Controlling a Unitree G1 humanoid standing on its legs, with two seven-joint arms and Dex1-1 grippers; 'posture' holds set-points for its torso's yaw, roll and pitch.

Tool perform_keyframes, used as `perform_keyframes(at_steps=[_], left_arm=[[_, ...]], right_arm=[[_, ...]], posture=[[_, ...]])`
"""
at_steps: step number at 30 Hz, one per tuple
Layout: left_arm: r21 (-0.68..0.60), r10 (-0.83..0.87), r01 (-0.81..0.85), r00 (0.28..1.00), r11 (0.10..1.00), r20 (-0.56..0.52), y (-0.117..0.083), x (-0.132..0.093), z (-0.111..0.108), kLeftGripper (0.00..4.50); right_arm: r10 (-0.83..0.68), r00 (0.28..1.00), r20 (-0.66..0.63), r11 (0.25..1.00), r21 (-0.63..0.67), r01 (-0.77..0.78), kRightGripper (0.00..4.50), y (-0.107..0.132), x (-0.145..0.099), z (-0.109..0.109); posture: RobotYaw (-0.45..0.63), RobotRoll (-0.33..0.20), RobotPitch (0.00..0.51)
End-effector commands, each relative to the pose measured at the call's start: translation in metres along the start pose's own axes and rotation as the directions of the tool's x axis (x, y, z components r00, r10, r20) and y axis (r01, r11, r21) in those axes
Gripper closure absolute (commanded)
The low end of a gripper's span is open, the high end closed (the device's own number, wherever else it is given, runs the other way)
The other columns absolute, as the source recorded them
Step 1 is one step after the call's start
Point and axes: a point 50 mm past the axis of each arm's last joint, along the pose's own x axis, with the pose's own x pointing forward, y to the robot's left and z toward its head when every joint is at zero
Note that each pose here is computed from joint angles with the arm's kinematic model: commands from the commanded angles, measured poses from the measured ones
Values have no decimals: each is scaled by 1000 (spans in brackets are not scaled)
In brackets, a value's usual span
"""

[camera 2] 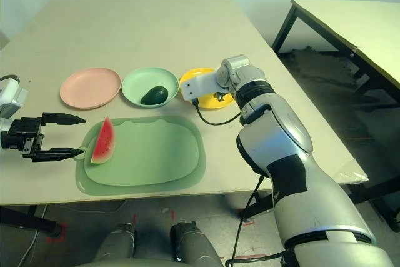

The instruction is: Place the fruits into color-matched plates.

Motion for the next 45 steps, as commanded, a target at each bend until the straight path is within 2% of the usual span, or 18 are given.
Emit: perform_keyframes(at_steps=[1,11,12,15,18,23,25,28,30,33,35,37,40,43,45], left_arm=[[3,-7,7,1000,1000,-5,-3,-1,2,0],[-5,-6,6,1000,1000,-11,-4,-3,2,0],[-5,-6,6,1000,1000,-11,-4,-3,2,0],[-4,-5,5,1000,1000,-14,-3,-3,2,0],[-1,-4,4,1000,1000,-15,-2,-3,3,0],[15,-1,1,1000,1000,-19,1,-3,4,0],[35,4,-3,1000,999,-22,3,-3,5,0],[95,20,-15,999,995,-49,6,-9,10,0],[156,31,-15,994,988,-103,10,-15,13,0],[279,45,12,980,960,-196,20,-23,19,0],[343,36,46,973,938,-229,25,-24,25,0],[437,19,118,955,892,-297,29,-20,30,0],[576,7,235,922,783,-386,34,-10,34,0],[683,-9,302,918,665,-396,40,3,42,0],[751,-39,357,913,555,-405,40,16,47,0]], right_arm=[[10,1000,-6,999,46,-10,2855,0,-1,-4],[23,1000,-7,997,76,-23,2855,2,0,-4],[23,1000,-7,997,76,-23,2143,2,0,-3],[20,1000,-2,997,72,-20,1265,1,0,-3],[12,1000,2,998,63,-12,112,1,0,-3],[-18,999,39,998,63,15,49,-3,-3,-1],[-51,994,93,994,101,41,49,-8,-8,2],[-82,965,248,973,229,23,49,-15,-16,6],[-101,925,365,947,320,-23,49,-16,-21,6],[-156,827,540,914,397,-86,49,-12,-27,6],[-200,736,647,886,440,-146,49,-6,-30,9],[-253,615,747,836,488,-249,49,8,-32,12],[-312,483,818,779,512,-363,49,40,-34,15],[-399,390,830,709,549,-443,49,70,-36,16],[-476,277,835,688,549,-475,49,90,-38,15]], posture=[[102,0,139],[110,0,142],[110,0,141],[107,0,136],[104,0,130],[105,0,115],[115,0,109],[126,0,103],[132,0,104],[128,0,101],[122,0,100],[118,0,99],[113,0,94],[111,0,90],[108,0,89]])
